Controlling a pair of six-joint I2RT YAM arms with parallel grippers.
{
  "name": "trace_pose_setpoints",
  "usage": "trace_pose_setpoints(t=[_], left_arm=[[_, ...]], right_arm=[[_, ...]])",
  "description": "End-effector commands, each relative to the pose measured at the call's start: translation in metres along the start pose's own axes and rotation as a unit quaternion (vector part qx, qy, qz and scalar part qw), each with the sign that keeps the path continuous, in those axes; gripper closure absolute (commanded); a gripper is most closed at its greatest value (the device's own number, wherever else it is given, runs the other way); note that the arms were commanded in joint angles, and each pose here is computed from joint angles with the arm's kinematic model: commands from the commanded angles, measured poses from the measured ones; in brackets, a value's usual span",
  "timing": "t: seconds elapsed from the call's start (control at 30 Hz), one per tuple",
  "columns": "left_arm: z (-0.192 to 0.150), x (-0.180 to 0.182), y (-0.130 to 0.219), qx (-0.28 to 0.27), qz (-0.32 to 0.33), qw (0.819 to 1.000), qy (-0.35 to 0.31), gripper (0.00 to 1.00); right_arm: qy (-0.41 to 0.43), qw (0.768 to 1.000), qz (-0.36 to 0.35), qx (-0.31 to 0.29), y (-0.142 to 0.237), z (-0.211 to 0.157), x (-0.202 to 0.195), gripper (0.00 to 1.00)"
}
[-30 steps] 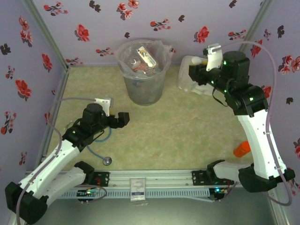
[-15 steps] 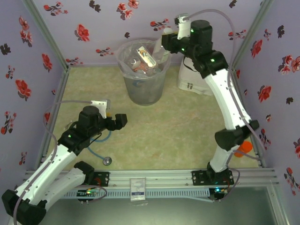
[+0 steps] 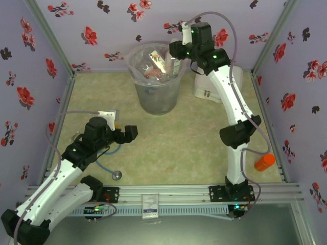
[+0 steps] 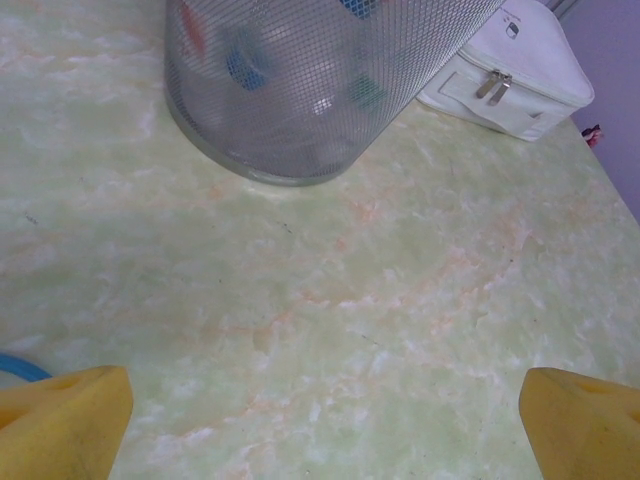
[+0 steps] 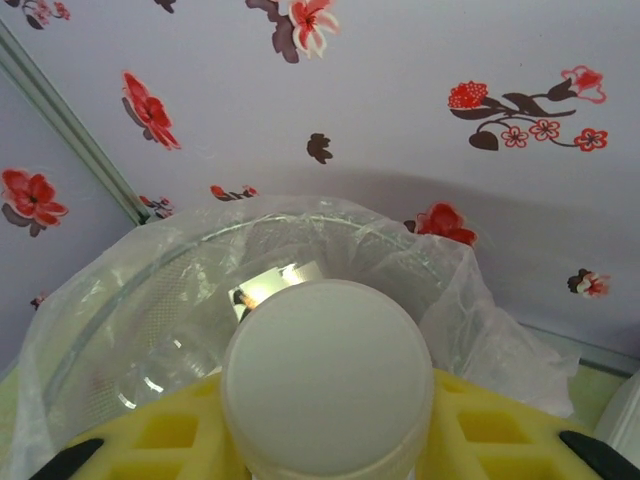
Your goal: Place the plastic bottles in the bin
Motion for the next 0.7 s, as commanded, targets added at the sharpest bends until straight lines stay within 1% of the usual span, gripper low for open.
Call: trace_pose_setpoints(t=[0.0, 0.1, 0.13, 0.2, 0.27, 0.37, 0.47, 0.67], left_arm=[[-0.003, 0.004, -0.003, 0.004, 0.014, 1.0, 0.003, 0.0], [-0.003, 0.005, -0.005, 0.008, 0.016, 1.0, 0.002, 0.0], [-0.003, 0.005, -0.006, 0.009, 0.016, 1.0, 0.003, 0.0], [-0.003, 0.004, -0.008, 0.011, 0.015, 1.0, 0.005, 0.0], [-0.004, 0.005, -0.011, 0.014, 0.014, 1.0, 0.008, 0.0], [-0.003, 0.004, -0.014, 0.016, 0.012, 1.0, 0.01, 0.0], [-0.003, 0.004, -0.015, 0.017, 0.01, 1.0, 0.011, 0.0], [-0.004, 0.004, -0.017, 0.02, 0.012, 1.0, 0.013, 0.0]], right_arm=[[0.014, 0.999, -0.02, 0.039, -0.018, -0.014, 0.001, 0.75], [0.023, 0.998, -0.032, 0.054, -0.035, -0.024, 0.0, 0.7], [0.027, 0.997, -0.034, 0.057, -0.041, -0.027, 0.0, 0.67], [0.029, 0.997, -0.033, 0.064, -0.05, -0.032, -0.001, 0.57], [0.035, 0.997, -0.027, 0.071, -0.059, -0.039, 0.002, 0.42], [0.047, 0.996, -0.021, 0.075, -0.064, -0.043, 0.009, 0.3], [0.051, 0.996, -0.019, 0.064, -0.058, -0.038, 0.014, 0.22], [0.049, 0.998, -0.013, 0.027, -0.025, -0.016, 0.023, 0.14]])
Point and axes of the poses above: each hand's point on the last joint's axis, 136 mm out from that joint toward the fingers, its own y axis back along the fingers, its own x axis along the line the jaws close on, z = x × y, the point moved 10 cm from there along y, back along the fingers, and after that the axes turned 2 degrees about -y, right-handed, at the moved point
